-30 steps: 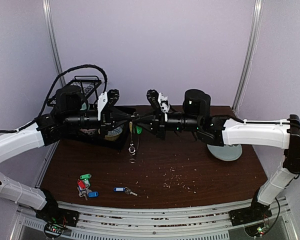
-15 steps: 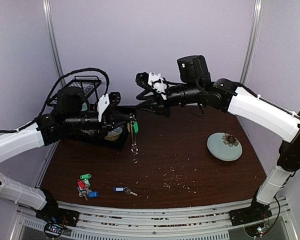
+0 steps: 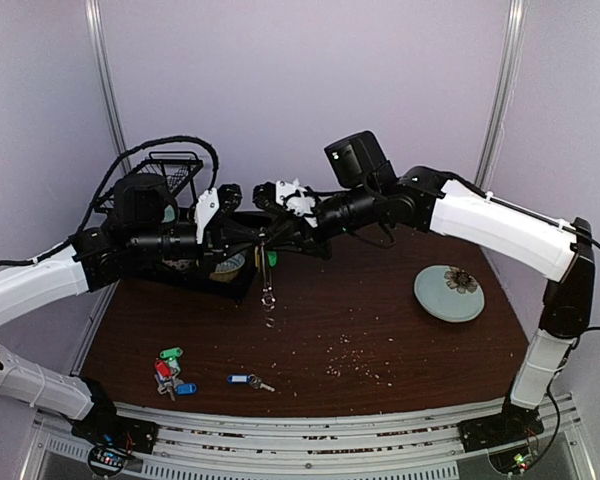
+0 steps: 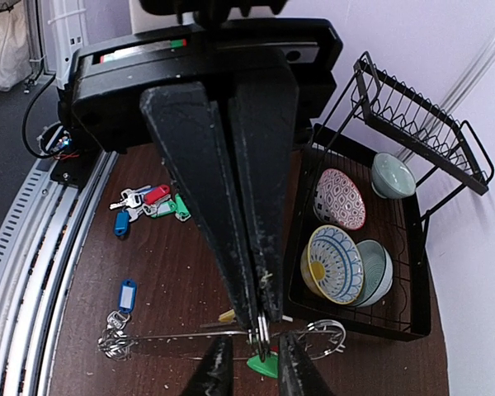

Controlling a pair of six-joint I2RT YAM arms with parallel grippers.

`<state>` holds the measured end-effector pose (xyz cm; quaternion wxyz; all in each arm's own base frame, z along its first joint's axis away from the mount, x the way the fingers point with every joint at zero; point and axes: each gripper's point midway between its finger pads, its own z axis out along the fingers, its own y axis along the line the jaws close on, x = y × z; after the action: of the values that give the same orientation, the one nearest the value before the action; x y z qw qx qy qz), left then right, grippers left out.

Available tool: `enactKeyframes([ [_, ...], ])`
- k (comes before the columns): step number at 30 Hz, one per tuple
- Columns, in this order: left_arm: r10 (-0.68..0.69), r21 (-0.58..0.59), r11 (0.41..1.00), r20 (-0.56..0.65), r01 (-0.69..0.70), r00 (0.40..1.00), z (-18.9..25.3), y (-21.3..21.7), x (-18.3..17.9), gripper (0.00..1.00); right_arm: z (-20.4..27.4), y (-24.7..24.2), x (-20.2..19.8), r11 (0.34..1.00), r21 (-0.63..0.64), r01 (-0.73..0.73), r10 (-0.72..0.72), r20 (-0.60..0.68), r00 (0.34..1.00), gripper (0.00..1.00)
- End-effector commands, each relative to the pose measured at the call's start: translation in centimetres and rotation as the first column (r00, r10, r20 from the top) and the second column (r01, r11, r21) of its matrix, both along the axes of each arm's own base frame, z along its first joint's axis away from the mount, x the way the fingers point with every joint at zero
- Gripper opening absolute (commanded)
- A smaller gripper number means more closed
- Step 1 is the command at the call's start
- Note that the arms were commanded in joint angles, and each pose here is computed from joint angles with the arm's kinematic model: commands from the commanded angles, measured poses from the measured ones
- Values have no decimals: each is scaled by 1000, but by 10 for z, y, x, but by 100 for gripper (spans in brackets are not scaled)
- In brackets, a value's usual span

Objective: Put the keys on the keyring

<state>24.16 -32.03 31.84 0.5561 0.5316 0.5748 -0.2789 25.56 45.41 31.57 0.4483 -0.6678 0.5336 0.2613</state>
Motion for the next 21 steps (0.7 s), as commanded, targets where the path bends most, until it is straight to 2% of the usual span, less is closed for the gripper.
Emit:
enactKeyframes([
  [1, -15, -52, 999, 67, 18, 998, 24, -2, -3, 0, 21, 8, -2, 998, 60, -15, 14, 14, 1000, 17],
  [7, -20, -51, 998, 64, 24, 998, 24, -4, -4, 0, 24, 8, -3, 998, 62, -17, 16, 15, 1000, 16],
  [11, -25, -52, 998, 66, 28, 998, 24, -4, -5, 0, 18, 8, -4, 999, 39, -16, 16, 19, 1000, 0],
  [15, -32, -52, 998, 62, 35, 998, 23, -4, -6, 0, 23, 1, -2, 999, 33, 15, -16, 29, 999, 0],
  [17, -21, -66, 997, 58, 25, 998, 26, -4, -5, 0, 35, -3, 3, 993, 96, 62, -63, 12, 998, 0],
  [18, -10, -75, 997, 51, 14, 999, 28, -4, -3, 15, 42, -4, 5, 986, 143, 88, -90, 4, 996, 0],
  [19, -7, -75, 997, 49, 11, 999, 28, -3, -3, 23, 51, -7, 8, 973, 200, 118, -119, -8, 993, 0],
  [21, -7, -68, 998, 57, 11, 998, 26, -3, -3, 21, 66, -13, 4, 940, 311, 139, -134, -37, 990, 0],
])
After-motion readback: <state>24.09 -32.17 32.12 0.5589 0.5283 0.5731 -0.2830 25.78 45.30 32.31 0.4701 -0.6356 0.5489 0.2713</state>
